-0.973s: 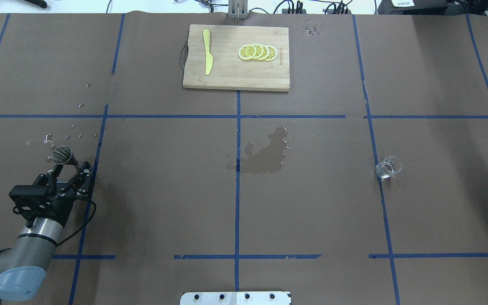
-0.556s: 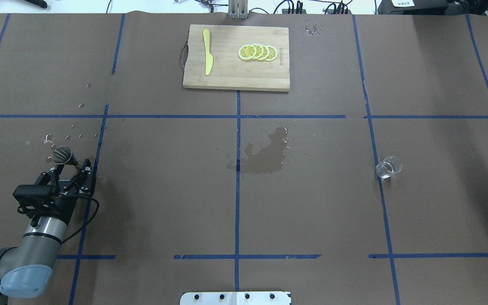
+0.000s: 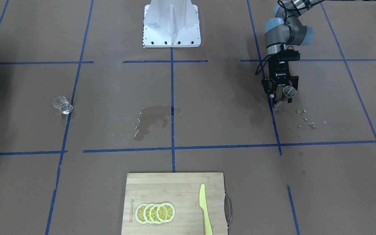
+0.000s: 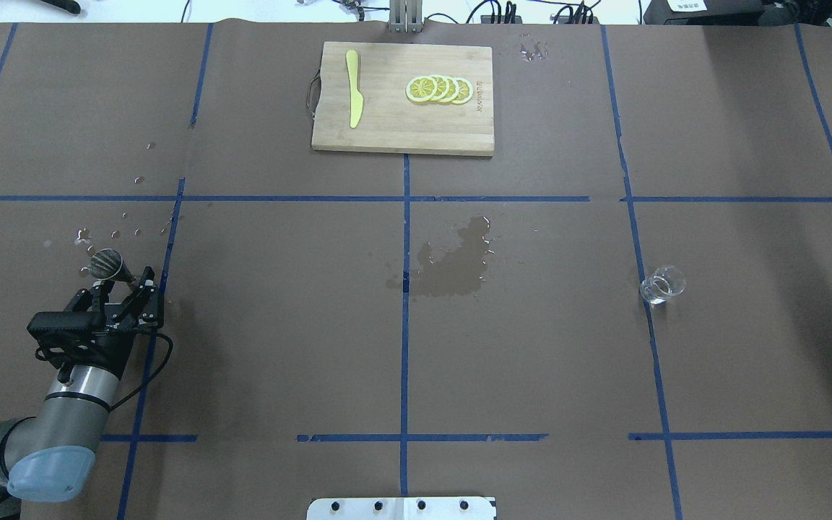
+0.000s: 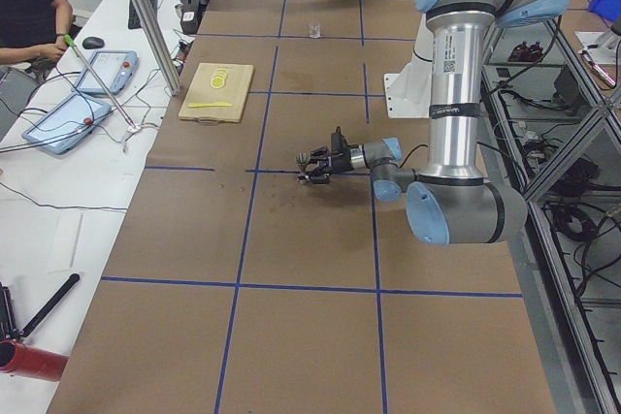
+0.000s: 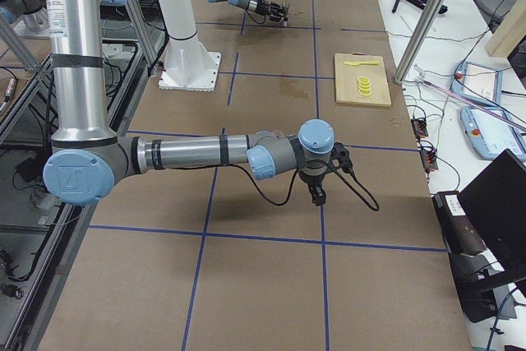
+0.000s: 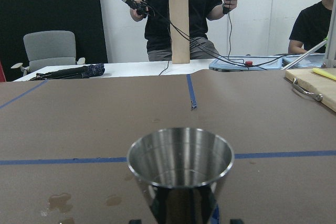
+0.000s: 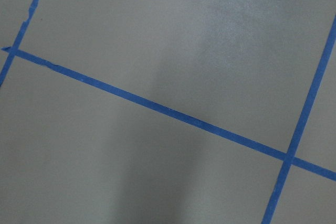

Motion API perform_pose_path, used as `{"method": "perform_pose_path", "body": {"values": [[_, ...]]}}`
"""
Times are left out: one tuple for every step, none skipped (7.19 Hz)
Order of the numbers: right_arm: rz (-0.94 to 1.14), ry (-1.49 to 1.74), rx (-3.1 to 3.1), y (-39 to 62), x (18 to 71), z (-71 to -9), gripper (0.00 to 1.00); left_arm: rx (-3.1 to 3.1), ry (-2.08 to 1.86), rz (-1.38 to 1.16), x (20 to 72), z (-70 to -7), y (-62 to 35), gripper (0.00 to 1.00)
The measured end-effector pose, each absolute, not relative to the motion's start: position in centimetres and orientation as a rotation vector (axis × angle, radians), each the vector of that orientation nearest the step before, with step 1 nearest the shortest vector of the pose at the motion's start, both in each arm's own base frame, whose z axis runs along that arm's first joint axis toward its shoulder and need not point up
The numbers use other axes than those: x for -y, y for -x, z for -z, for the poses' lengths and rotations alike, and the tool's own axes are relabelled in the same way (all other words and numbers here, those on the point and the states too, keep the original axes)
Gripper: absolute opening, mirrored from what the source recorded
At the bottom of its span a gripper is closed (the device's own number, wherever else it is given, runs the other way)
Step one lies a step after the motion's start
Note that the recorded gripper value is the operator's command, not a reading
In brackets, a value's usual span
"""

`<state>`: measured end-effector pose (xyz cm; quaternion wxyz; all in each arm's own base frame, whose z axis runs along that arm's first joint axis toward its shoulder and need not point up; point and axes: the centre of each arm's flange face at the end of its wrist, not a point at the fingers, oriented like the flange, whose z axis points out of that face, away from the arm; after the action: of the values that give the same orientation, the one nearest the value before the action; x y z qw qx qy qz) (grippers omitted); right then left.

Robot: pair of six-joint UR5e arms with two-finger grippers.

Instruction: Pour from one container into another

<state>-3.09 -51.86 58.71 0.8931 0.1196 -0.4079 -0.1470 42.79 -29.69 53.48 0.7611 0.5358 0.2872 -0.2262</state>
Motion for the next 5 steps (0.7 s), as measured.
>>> {"method": "perform_pose_path", "body": {"values": [[0.306, -0.249, 0.845, 3.09, 51.86, -58.70, 1.00, -0.623, -1.167, 0.493, 29.76, -53.51, -42.74, 0.41], [0.306, -0.249, 0.845, 3.09, 51.89, -58.68, 1.00, -0.623, -1.167, 0.493, 29.78, -53.53, -42.72, 0.34], [0.305, -0.250, 0.845, 3.09, 51.91, -58.65, 1.00, -0.624, -1.167, 0.493, 29.80, -53.52, -42.71, 0.02], [0.305, -0.250, 0.845, 3.10, 51.92, -58.63, 1.00, -0.625, -1.166, 0.494, 29.81, -53.52, -42.68, 0.00], [0.305, -0.250, 0.845, 3.10, 51.93, -58.62, 1.00, -0.627, -1.166, 0.497, 29.84, -53.52, -42.50, 0.00]]}}
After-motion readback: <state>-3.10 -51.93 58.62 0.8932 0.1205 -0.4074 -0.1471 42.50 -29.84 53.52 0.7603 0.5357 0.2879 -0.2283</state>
